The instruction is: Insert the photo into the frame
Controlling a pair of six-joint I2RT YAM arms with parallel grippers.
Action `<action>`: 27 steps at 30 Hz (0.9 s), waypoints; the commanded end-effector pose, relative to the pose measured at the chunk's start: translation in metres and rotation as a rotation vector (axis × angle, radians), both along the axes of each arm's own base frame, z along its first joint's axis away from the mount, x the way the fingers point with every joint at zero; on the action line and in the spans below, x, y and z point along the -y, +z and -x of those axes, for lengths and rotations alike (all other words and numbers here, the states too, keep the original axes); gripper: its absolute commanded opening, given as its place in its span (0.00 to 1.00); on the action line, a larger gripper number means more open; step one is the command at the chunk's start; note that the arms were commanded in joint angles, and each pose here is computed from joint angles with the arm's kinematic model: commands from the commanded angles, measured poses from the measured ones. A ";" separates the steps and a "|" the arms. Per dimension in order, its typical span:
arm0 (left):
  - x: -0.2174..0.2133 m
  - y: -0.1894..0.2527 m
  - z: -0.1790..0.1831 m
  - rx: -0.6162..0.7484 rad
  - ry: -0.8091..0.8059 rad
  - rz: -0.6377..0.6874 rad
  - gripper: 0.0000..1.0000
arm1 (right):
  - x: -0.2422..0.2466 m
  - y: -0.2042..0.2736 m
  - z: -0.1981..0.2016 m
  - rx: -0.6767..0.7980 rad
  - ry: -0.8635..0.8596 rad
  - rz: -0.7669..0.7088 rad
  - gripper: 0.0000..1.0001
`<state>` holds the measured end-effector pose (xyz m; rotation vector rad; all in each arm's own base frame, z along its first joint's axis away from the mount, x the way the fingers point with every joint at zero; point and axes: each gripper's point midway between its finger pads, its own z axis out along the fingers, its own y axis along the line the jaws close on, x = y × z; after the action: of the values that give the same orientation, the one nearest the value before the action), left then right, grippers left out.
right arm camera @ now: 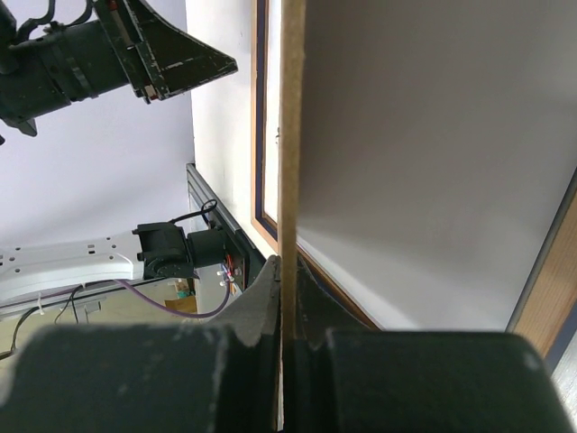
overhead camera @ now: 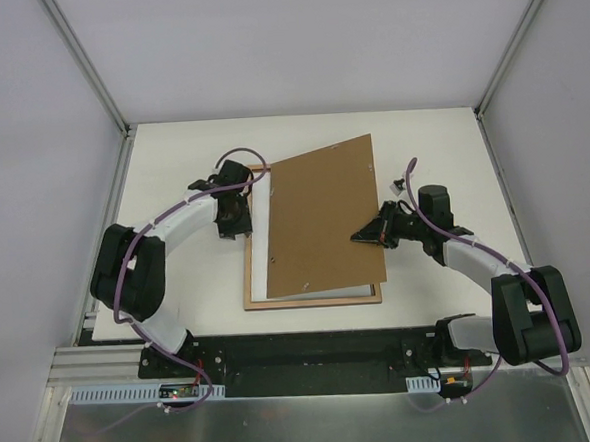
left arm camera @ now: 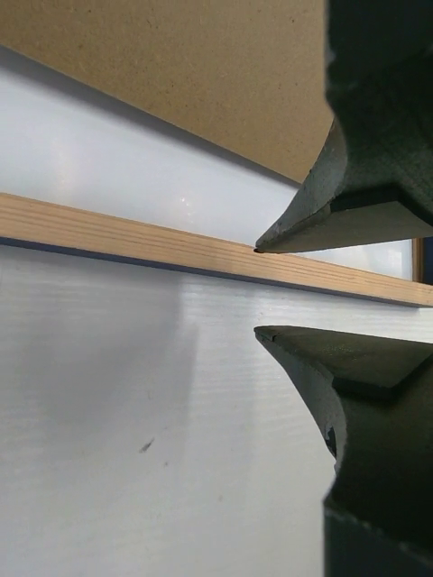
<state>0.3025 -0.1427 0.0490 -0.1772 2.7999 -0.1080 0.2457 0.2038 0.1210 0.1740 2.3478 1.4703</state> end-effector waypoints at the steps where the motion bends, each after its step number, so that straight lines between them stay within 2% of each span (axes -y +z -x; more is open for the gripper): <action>1: -0.020 0.012 0.002 0.033 0.089 -0.032 0.37 | -0.007 0.033 -0.013 0.172 0.043 -0.046 0.00; 7: -0.028 0.000 0.006 0.003 0.124 -0.045 0.35 | -0.008 0.038 -0.012 0.176 0.043 -0.056 0.00; 14: -0.027 -0.017 0.009 -0.042 0.125 -0.052 0.27 | -0.009 0.040 -0.012 0.167 0.046 -0.072 0.01; 27: -0.018 -0.034 0.012 -0.084 0.122 -0.013 0.17 | -0.025 0.018 -0.007 0.103 0.077 -0.055 0.00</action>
<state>0.2941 -0.1244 0.0206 -0.3348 2.8457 -0.0422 0.2426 0.2168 0.1175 0.1584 2.3662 1.5027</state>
